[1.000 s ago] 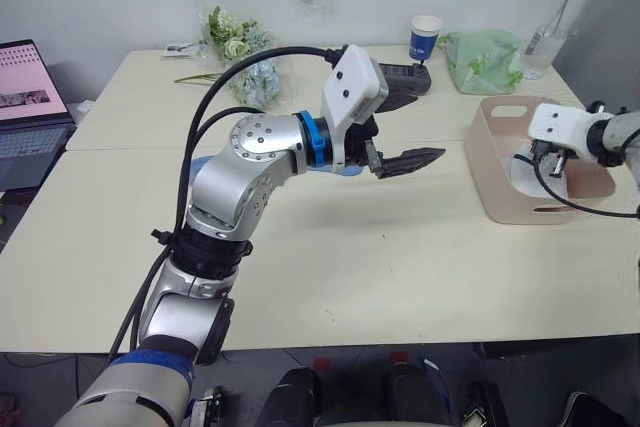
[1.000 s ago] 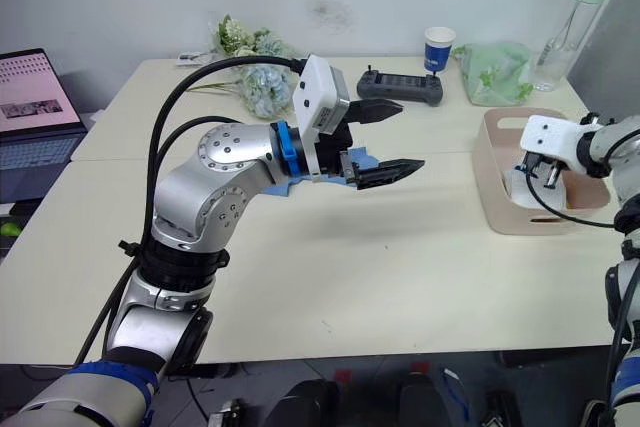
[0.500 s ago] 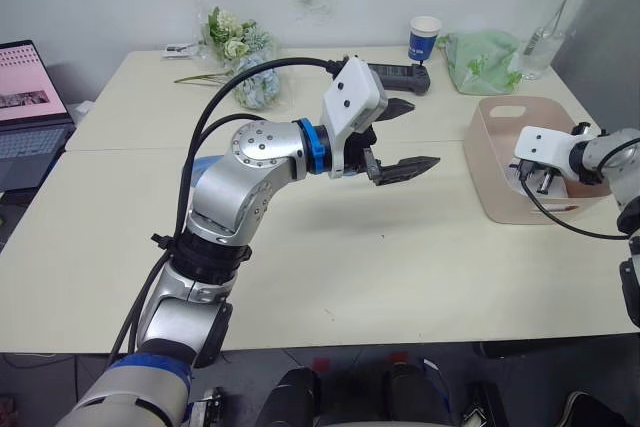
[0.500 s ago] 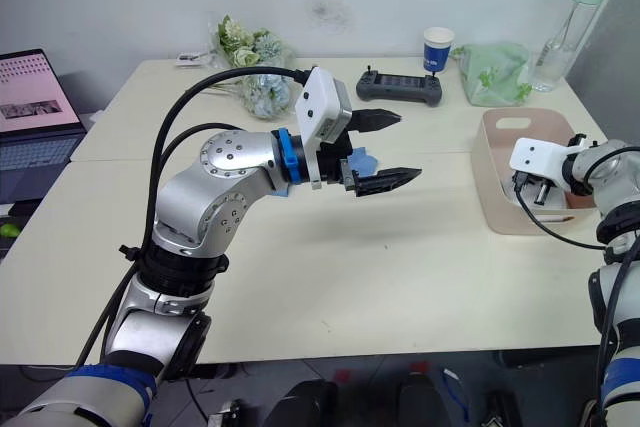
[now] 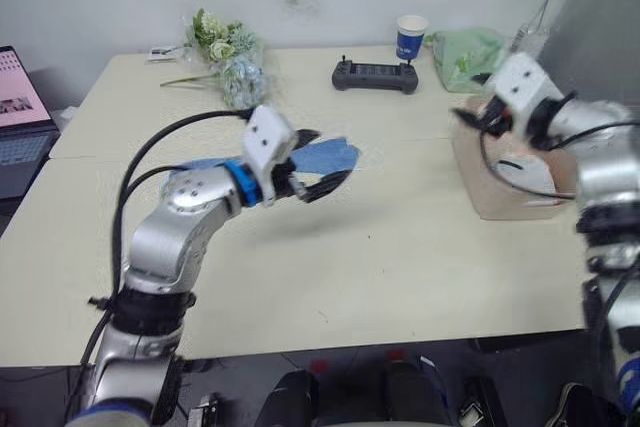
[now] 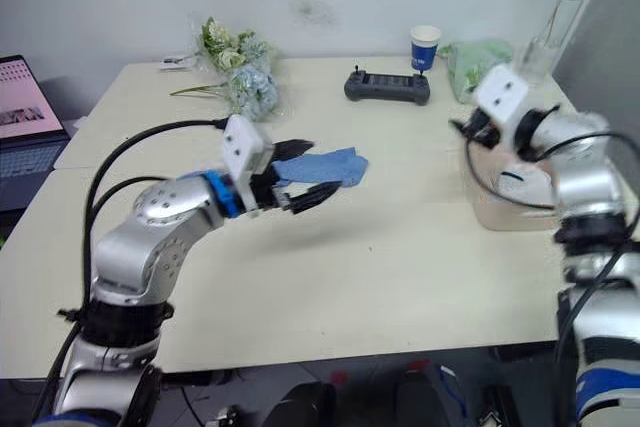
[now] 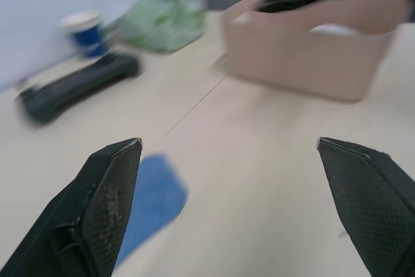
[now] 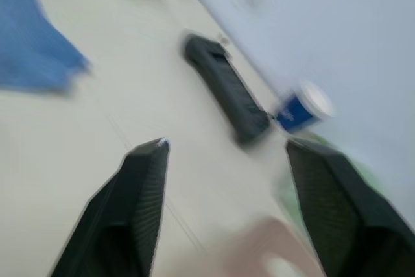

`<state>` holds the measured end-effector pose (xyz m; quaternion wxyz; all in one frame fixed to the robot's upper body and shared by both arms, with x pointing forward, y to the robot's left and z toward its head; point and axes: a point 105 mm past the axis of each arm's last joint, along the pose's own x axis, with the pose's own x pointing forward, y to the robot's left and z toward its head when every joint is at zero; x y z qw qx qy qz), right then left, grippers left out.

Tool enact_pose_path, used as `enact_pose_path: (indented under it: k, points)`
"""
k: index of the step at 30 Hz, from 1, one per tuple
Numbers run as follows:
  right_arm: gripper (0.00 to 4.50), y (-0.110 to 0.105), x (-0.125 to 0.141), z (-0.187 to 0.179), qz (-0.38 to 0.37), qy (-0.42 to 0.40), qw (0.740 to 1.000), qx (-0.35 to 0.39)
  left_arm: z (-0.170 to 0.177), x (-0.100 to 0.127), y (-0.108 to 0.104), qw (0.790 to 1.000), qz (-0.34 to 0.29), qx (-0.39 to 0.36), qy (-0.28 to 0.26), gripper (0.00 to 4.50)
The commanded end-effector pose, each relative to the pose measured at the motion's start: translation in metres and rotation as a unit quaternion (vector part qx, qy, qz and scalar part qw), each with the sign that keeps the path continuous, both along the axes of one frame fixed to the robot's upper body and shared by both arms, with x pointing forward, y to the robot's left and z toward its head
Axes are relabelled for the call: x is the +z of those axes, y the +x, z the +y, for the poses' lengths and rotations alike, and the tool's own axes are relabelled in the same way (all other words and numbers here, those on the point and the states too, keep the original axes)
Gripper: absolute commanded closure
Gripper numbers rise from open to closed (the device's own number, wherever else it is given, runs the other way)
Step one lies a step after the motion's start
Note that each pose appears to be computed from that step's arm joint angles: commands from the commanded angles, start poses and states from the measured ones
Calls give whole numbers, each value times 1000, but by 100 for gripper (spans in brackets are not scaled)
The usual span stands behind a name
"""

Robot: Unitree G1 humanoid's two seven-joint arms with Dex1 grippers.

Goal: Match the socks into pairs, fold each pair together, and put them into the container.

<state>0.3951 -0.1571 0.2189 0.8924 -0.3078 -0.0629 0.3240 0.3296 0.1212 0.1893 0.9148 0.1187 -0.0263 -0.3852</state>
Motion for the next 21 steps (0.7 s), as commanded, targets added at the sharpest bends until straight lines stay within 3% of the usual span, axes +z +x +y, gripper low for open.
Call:
enact_pose_path:
  k: [1,4,9,15,21]
  points:
    - [2,-25,-6,21,-3,55,998,8,14,-2,-13,998,-22,48,-29,0]
    - [2,-46,-55,28,43,77,996,-15,29,-49,-33,994,28,104,-28,0]
    - [2,-71,-98,16,82,95,989,-75,62,-89,-55,976,55,206,-44,0]
    - [2,-93,-117,-4,92,110,981,-134,84,-103,-75,958,59,274,-66,0]
    - [2,-92,-120,-4,92,107,981,-135,83,-107,-75,957,55,279,-62,0]
